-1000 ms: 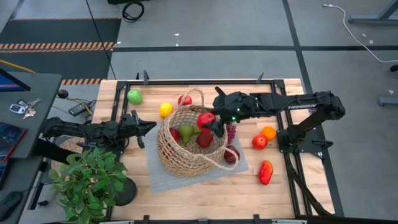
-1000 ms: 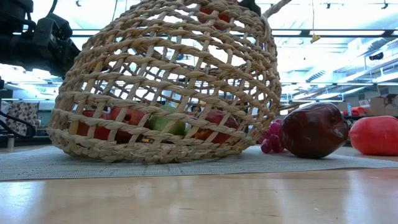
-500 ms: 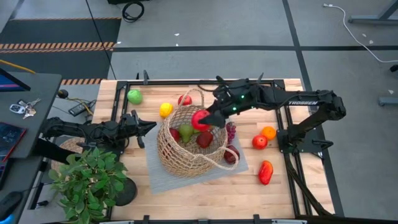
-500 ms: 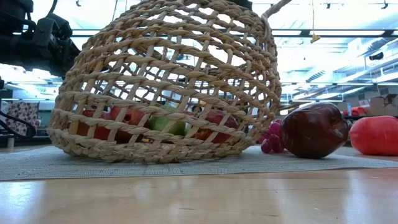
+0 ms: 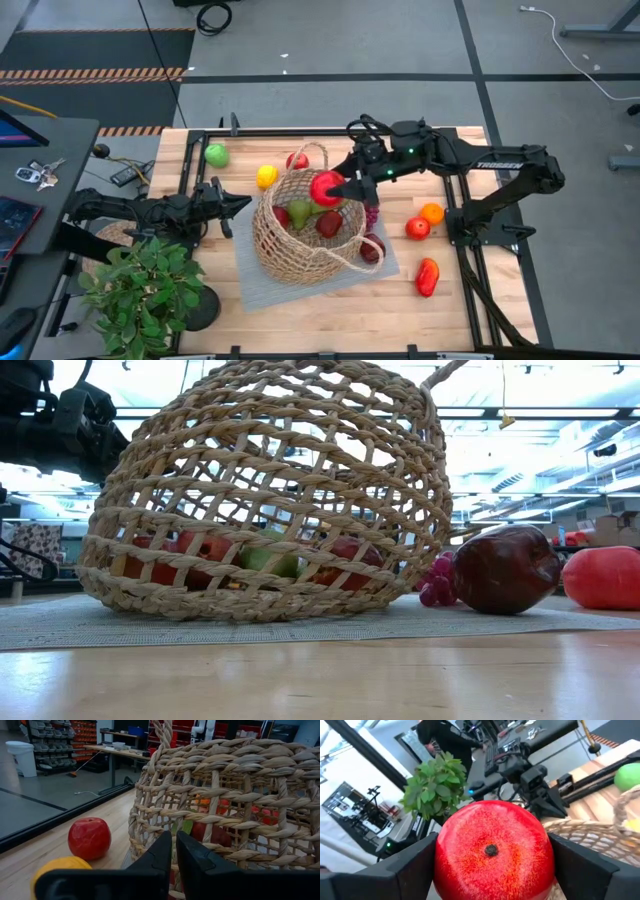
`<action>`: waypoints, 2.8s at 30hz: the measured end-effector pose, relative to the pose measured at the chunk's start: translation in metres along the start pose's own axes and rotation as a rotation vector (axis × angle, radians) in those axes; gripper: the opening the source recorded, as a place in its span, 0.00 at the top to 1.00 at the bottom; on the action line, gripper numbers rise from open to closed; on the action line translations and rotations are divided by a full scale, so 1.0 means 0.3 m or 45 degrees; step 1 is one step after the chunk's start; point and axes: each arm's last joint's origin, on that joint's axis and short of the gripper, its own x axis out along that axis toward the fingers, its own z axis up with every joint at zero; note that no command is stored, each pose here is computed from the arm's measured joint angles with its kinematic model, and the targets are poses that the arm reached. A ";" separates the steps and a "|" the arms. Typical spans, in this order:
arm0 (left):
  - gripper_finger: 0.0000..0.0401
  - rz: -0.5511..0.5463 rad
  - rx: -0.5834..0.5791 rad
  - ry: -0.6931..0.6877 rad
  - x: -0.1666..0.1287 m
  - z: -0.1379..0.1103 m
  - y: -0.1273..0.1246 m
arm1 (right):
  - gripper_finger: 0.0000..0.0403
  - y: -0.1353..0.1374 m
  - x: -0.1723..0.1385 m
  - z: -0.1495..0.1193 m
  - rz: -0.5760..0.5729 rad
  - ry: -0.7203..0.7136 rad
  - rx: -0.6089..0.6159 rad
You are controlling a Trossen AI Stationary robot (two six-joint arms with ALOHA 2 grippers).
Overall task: Build produce basket
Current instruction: Put the red apple into the basket, then put the mango into the basket
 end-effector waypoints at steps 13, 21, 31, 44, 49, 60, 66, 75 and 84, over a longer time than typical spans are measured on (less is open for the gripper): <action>0.91 0.000 0.001 0.001 0.000 0.000 0.000 | 0.13 0.010 0.003 0.001 0.044 0.002 0.100; 0.91 0.000 0.001 0.000 0.000 0.000 0.000 | 0.13 -0.030 0.001 -0.037 -0.227 0.067 0.079; 0.91 0.000 0.001 0.001 0.000 0.000 0.000 | 0.13 -0.133 0.159 -0.121 -0.376 0.258 0.066; 0.90 -0.001 0.001 0.001 0.000 0.000 0.000 | 0.13 -0.189 0.276 -0.149 -0.576 0.438 -0.008; 0.91 0.000 0.000 0.000 0.000 0.000 0.000 | 0.13 -0.198 0.313 -0.162 -0.696 0.587 -0.099; 0.90 0.000 0.000 0.001 0.000 0.000 0.000 | 0.13 -0.217 0.355 -0.188 -0.691 0.898 -0.426; 0.91 -0.001 0.001 0.002 0.000 0.000 0.000 | 0.13 -0.240 0.381 -0.207 -0.697 0.948 -0.569; 0.91 0.000 0.000 0.001 0.000 0.000 0.000 | 0.10 -0.285 0.400 -0.217 -0.739 0.963 -0.510; 0.91 0.000 0.001 0.002 0.000 0.000 0.000 | 0.03 -0.306 0.400 -0.201 -0.724 0.936 -0.477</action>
